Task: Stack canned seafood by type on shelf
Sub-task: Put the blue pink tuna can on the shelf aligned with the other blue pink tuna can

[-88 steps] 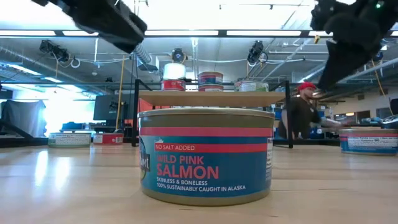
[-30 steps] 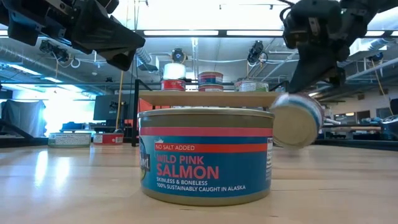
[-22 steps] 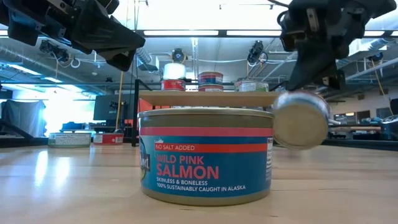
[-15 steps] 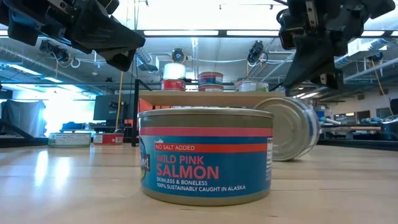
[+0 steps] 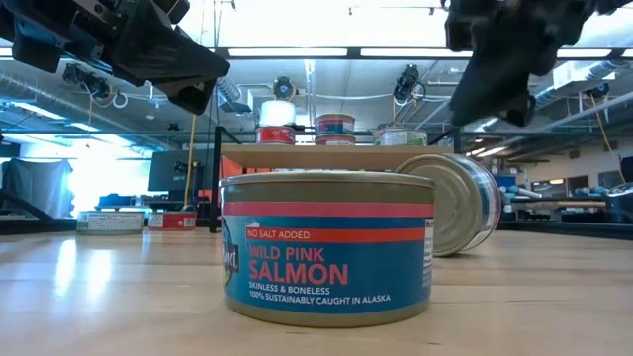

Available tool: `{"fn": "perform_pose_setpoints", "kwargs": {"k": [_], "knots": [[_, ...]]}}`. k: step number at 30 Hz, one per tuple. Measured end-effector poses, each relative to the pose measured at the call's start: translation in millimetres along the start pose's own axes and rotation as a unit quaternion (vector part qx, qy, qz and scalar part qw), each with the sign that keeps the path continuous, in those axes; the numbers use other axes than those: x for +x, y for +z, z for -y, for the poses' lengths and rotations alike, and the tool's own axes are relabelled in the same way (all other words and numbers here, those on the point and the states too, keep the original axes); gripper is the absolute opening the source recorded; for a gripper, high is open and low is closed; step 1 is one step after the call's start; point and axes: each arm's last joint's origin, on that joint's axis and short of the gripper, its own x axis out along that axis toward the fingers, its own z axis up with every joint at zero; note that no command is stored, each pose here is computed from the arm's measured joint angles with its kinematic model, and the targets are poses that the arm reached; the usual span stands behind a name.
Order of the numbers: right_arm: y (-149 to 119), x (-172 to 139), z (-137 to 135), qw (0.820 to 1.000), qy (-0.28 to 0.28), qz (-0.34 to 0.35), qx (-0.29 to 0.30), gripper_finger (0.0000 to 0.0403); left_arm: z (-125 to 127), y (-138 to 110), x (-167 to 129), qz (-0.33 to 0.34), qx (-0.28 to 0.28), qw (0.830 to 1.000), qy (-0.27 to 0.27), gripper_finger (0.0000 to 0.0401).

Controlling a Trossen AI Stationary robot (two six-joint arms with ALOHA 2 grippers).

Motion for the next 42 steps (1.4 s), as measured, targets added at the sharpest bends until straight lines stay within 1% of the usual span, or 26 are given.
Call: {"fn": "perform_pose_setpoints", "kwargs": {"k": [3,7,10,13,15,16,19,23,24,26,29,38,42], "knots": [[-7.8,2.3,-14.5,0.999,-0.018,0.02,-0.031,0.0163,0.0,-0.2,0.0,-0.001,0.001,1.0,0.0,0.0007],[-15.3,18.2,-35.1,0.997,-0.051,0.004,-0.052,0.0212,0.0,-0.2,0.0,-0.001,0.002,1.0,0.0,0.0007],[-17.9,31.4,-46.4,0.991,-0.117,-0.025,-0.058,0.0246,0.0,-0.2,0.0,-0.001,0.002,1.0,0.0,0.0007],[-17.3,40.8,-54.5,0.978,-0.196,-0.046,-0.058,0.0274,0.0,-0.4,0.0,-0.002,0.002,1.0,0.001,0.0007],[-16.1,47.1,-59.9,0.97,-0.229,-0.059,-0.061,0.0291,0.0,-0.4,0.0,-0.002,0.003,1.0,0.001,0.0007],[-14.9,49.8,-63.4,0.968,-0.236,-0.061,-0.062,0.0299,-0.1,-0.4,0.0,-0.002,0.003,1.0,0.001,0.0007],[-10.1,55.9,-74.9,0.968,-0.232,-0.063,-0.068,0.0319,0.0,-0.4,0.0,-0.002,0.003,1.0,0.001,0.0007],[-6.1,59.9,-82.7,0.97,-0.227,-0.06,-0.07,0.0336,-0.2,-1.1,0.0,-0.006,0.004,1.0,0.003,0.0007],[-6.0,60.1,-83.1,0.97,-0.227,-0.061,-0.065,0.0338,-0.2,-1.4,0.0,-0.007,0.005,1.0,0.003,0.0007],[-4.8,60.7,-81.5,0.971,-0.232,-0.057,-0.035,0.0341,-0.4,-2.5,0.0,-0.013,0.005,1.0,0.003,0.0007],[-3.2,61.7,-79.2,0.971,-0.233,-0.063,0.003,0.0343,-0.5,-3.4,-0.1,-0.017,0.005,1.0,0.004,0.0007],[-6.3,66.3,-74.6,0.97,-0.233,-0.067,0.007,0.0339,-0.4,-3.2,-0.1,-0.016,0.006,1.0,0.004,0.0007],[-5.7,67.8,-76.4,0.973,-0.22,-0.063,0.01,0.0337,-0.3,-3.0,-0.1,-0.015,0.006,1.0,0.003,0.0007]]}}
